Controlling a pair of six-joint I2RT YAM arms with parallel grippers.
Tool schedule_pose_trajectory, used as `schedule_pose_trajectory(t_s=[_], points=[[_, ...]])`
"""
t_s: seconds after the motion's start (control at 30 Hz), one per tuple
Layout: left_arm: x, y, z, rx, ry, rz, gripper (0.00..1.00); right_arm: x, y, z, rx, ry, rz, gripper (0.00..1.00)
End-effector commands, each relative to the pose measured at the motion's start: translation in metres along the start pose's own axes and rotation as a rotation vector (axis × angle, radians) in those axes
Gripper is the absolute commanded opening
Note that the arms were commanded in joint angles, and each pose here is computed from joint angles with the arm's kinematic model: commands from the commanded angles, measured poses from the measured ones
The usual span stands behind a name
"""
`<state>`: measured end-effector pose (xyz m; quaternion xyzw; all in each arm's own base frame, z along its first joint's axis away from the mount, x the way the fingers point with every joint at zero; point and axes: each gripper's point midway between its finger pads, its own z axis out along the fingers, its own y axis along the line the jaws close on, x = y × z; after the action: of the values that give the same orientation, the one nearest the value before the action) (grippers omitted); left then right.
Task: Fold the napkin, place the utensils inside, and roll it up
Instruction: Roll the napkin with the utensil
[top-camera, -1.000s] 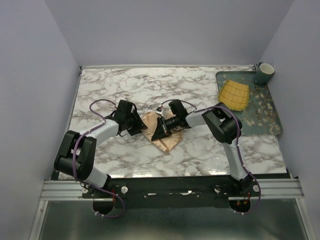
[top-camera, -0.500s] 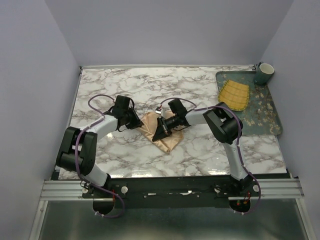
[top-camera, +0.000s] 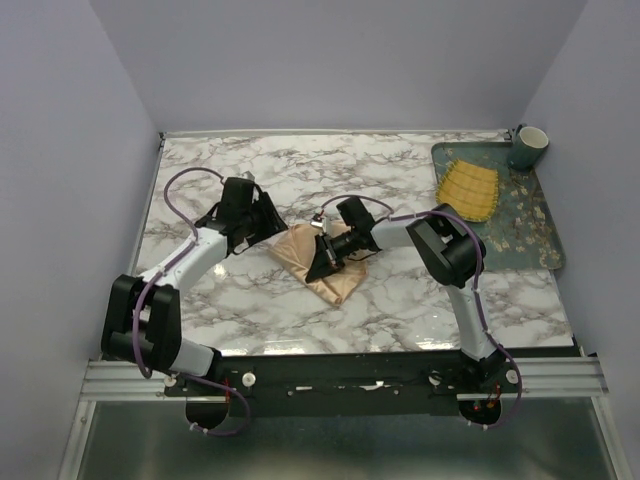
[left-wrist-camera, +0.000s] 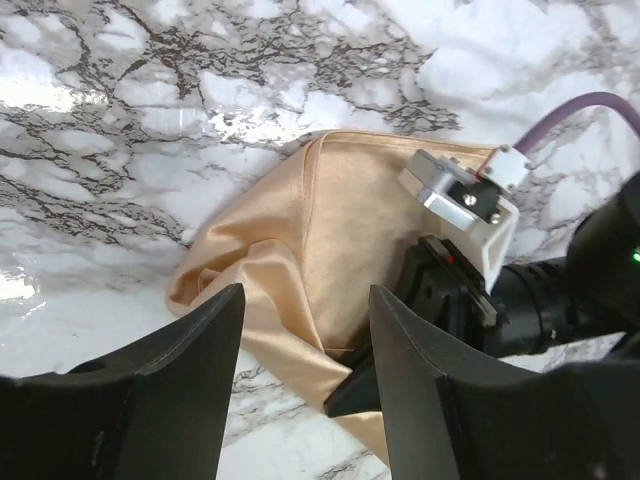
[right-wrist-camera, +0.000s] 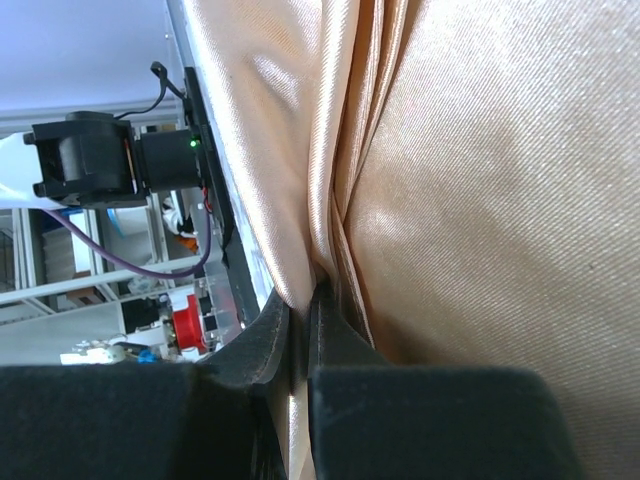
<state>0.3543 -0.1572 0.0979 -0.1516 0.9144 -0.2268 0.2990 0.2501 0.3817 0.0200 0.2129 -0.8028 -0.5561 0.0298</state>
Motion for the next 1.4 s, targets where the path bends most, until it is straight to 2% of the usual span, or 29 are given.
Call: schedule_pose_trajectory(t_s=[0.0, 0.07, 0.17, 0.23, 0.27, 0.37, 0.47, 0.8, 0.97, 1.07, 1.1, 1.23, 1.37], points=[[0.058, 0.028, -0.017, -0.056, 0.143, -0.095, 0.62, 0.004, -0.037, 0.001, 0.095, 0.001, 0.062, 0.01], [0.086, 0.027, -0.017, -0.026, 0.222, -0.142, 0.61, 0.002, -0.036, 0.001, 0.091, 0.0, 0.062, 0.01], [0.099, 0.011, -0.014, 0.023, 0.236, -0.161, 0.59, -0.001, -0.036, 0.002, 0.091, -0.003, 0.058, 0.01], [0.1, 0.002, -0.01, 0.052, 0.234, -0.167, 0.54, -0.002, -0.037, 0.001, 0.097, -0.007, 0.054, 0.01], [0.101, 0.001, -0.009, 0.056, 0.235, -0.172, 0.45, -0.002, -0.037, 0.001, 0.1, -0.008, 0.052, 0.01], [0.099, -0.006, -0.006, 0.099, 0.222, -0.188, 0.28, -0.001, -0.04, 0.001, 0.105, -0.007, 0.052, 0.01], [0.099, -0.008, -0.002, 0.112, 0.22, -0.197, 0.18, 0.0, -0.043, 0.001, 0.119, -0.005, 0.049, 0.01], [0.091, -0.012, 0.018, 0.118, 0.211, -0.193, 0.07, 0.004, -0.044, 0.001, 0.122, 0.008, 0.047, 0.01], [0.101, 0.005, 0.028, 0.053, 0.233, -0.186, 0.06, 0.003, -0.045, -0.005, 0.174, 0.015, 0.023, 0.04], [0.108, 0.013, 0.035, 0.026, 0.246, -0.178, 0.04, 0.001, -0.046, -0.015, 0.26, 0.022, 0.009, 0.13], [0.109, 0.014, 0.037, 0.024, 0.25, -0.179, 0.04, 0.004, -0.045, -0.019, 0.286, 0.035, 0.024, 0.22], [0.118, 0.024, 0.043, -0.004, 0.27, -0.176, 0.02, -0.004, -0.039, -0.039, 0.441, 0.043, -0.012, 0.37], [0.122, 0.026, 0.047, -0.006, 0.283, -0.177, 0.02, -0.016, -0.029, -0.066, 0.664, 0.023, -0.13, 0.53]])
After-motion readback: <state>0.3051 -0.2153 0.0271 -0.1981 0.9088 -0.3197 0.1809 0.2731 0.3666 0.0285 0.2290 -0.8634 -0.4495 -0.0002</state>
